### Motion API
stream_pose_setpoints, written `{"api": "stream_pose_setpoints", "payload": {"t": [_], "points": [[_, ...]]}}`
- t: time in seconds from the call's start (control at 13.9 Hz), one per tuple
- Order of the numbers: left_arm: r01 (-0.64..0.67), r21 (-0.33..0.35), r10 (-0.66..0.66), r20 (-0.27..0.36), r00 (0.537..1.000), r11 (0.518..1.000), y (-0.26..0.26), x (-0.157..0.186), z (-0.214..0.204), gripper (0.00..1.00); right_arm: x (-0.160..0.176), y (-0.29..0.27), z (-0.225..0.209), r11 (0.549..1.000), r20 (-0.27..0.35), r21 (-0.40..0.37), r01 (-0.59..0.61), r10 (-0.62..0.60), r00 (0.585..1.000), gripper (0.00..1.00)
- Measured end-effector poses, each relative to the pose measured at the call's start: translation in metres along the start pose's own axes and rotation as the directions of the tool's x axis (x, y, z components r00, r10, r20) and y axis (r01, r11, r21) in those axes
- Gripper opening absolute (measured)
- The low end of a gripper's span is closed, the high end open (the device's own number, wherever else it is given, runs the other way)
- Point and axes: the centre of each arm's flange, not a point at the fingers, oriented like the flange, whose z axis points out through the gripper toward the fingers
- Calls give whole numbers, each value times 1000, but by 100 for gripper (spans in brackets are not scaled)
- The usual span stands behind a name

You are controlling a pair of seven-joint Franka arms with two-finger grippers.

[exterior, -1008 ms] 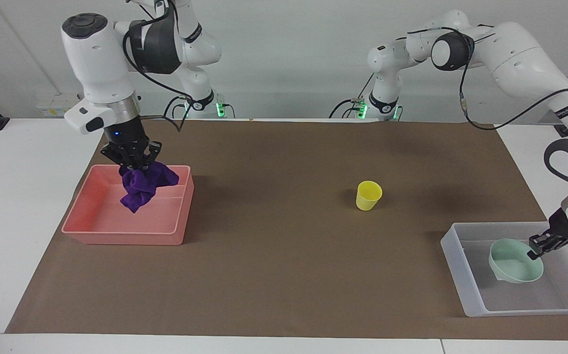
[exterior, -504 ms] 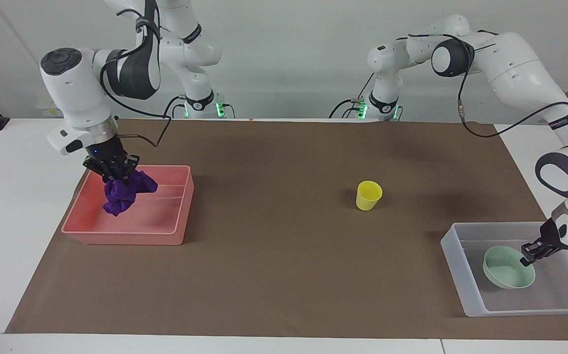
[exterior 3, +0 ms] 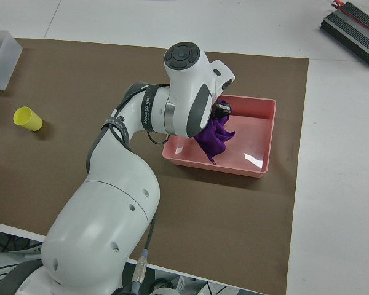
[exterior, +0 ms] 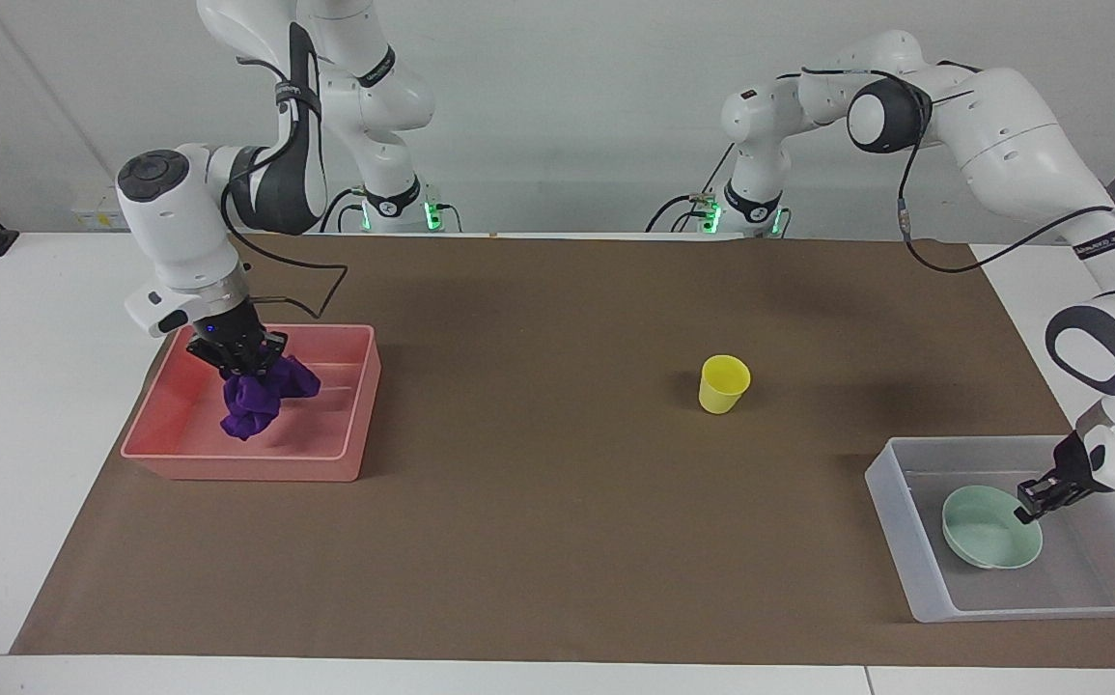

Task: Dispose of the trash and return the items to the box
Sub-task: 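Lower the purple cloth into the pink box and open the right gripper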

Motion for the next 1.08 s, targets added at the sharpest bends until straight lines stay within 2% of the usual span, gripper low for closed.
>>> {"api": "stream_pose_setpoints", "payload": {"t": [0.29, 0.5, 0.58, 0.65, 0.79, 1.08], "points": [[-11, -3, 11, -7, 1000, 1000, 5, 1, -6, 69, -4, 2, 32, 1000, 25, 1, -6, 6, 1000, 10], [-60, -6, 60, -19, 998, 998, 18, 0, -30, 100, -4, 3, 51, 1000, 20, 0, -10, 10, 1000, 10], [-92, -4, 92, -21, 996, 996, 22, -3, -40, 100, -5, 3, 54, 1000, 20, 0, -14, 14, 1000, 10], [-118, -3, 118, -20, 993, 993, 27, -9, -49, 100, -5, 3, 56, 1000, 21, 0, -17, 17, 1000, 18], [-160, -3, 160, -16, 987, 987, 49, -23, -71, 100, -5, 4, 55, 1000, 18, -1, -20, 20, 1000, 37], [-226, -6, 226, 12, 974, 974, 105, -66, -102, 100, 5, 0, 31, 1000, -22, -3, -27, 27, 999, 83]]}}
